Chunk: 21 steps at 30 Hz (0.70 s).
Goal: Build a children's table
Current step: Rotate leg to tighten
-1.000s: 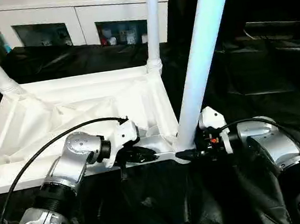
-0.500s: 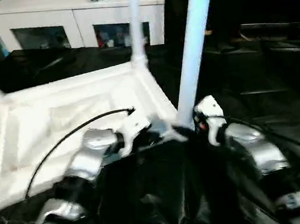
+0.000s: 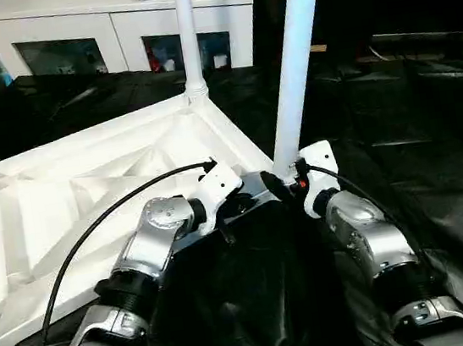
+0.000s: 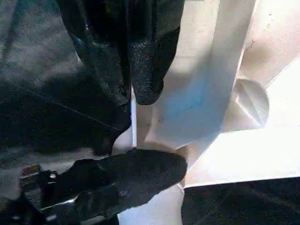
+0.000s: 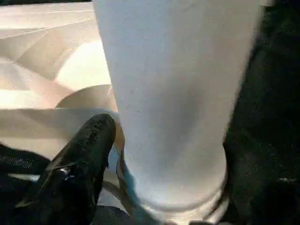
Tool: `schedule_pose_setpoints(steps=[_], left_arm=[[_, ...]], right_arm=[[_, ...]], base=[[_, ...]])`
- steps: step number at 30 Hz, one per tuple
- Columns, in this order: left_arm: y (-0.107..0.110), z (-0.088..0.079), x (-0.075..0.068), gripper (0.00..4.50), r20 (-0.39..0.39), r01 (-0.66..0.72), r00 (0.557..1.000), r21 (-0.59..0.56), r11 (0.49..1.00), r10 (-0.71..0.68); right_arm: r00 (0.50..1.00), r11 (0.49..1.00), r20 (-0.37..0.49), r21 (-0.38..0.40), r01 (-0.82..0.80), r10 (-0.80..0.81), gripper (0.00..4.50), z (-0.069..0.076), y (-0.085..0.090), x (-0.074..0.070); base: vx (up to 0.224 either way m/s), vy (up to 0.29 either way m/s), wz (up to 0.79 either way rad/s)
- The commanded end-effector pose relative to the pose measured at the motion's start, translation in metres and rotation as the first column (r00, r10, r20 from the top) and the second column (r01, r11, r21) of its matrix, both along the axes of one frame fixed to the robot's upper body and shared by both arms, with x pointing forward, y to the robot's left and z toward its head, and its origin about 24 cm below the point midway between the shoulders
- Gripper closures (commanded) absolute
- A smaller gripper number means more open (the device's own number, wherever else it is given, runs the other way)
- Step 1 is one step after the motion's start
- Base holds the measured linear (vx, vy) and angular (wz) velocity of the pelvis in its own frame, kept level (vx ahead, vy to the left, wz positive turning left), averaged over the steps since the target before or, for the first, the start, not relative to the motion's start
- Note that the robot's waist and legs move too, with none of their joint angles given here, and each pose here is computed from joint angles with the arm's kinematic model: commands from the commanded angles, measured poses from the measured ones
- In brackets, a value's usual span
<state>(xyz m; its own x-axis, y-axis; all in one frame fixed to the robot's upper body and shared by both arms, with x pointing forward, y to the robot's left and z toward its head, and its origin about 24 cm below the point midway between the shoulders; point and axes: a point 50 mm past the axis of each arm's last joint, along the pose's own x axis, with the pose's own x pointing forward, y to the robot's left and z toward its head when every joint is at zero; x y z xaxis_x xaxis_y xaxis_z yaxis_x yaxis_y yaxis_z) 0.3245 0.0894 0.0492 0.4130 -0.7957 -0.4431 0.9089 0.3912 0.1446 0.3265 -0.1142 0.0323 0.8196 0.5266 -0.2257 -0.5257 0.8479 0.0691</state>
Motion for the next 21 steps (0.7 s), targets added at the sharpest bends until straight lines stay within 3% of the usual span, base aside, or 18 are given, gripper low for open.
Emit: schedule_pose_setpoints(steps=[1, 6, 9, 11, 14, 17, 18, 21], left_arm=[[-0.015, 0.006, -0.009, 4.5, 0.019, 0.129, 0.992, -0.062, 0.99, -0.129], [0.001, 0.008, -0.011, 4.5, -0.017, 0.177, 0.984, -0.066, 0.982, -0.178], [0.01, 0.009, -0.012, 4.5, -0.054, 0.205, 0.976, -0.071, 0.976, -0.209], [0.011, 0.009, -0.012, 4.5, -0.061, 0.209, 0.975, -0.072, 0.975, -0.213], [0.018, 0.01, -0.013, 4.5, -0.083, 0.238, 0.967, -0.061, 0.969, -0.242], [0.021, 0.011, -0.013, 4.5, -0.091, 0.249, 0.963, -0.054, 0.967, -0.253], [0.024, 0.011, -0.013, 4.5, -0.11, 0.265, 0.957, -0.052, 0.963, -0.269], [0.028, 0.011, -0.014, 4.5, -0.132, 0.285, 0.948, -0.051, 0.957, -0.289]], right_arm=[[0.993, 0.993, -0.017, -0.015, -0.12, 0.119, 0.58, -0.004, 0.011, -0.005], [0.931, 0.928, -0.024, -0.071, -0.366, 0.365, 0.58, -0.001, -0.001, -0.015], [0.855, 0.852, -0.036, -0.069, -0.519, 0.518, 0.58, 0.003, -0.007, -0.023], [0.836, 0.834, -0.041, -0.064, -0.549, 0.547, 0.58, 0.005, -0.007, -0.025], [0.742, 0.74, -0.07, -0.055, -0.671, 0.667, 0.58, 0.008, -0.01, -0.034], [0.705, 0.705, -0.088, -0.041, -0.708, 0.703, 0.85, 0.009, -0.011, -0.037], [0.665, 0.666, -0.106, -0.035, -0.745, 0.739, 0.92, 0.009, -0.011, -0.04], [0.637, 0.637, -0.126, -0.052, -0.769, 0.76, 1.14, 0.007, -0.012, -0.042]], base=[[0.0, 0.0, 0.0], [0.0, 0.0, 0.0], [0.0, 0.0, 0.0], [0.0, 0.0, 0.0], [0.0, 0.0, 0.0], [0.0, 0.0, 0.0], [0.0, 0.0, 0.0], [0.0, 0.0, 0.0]])
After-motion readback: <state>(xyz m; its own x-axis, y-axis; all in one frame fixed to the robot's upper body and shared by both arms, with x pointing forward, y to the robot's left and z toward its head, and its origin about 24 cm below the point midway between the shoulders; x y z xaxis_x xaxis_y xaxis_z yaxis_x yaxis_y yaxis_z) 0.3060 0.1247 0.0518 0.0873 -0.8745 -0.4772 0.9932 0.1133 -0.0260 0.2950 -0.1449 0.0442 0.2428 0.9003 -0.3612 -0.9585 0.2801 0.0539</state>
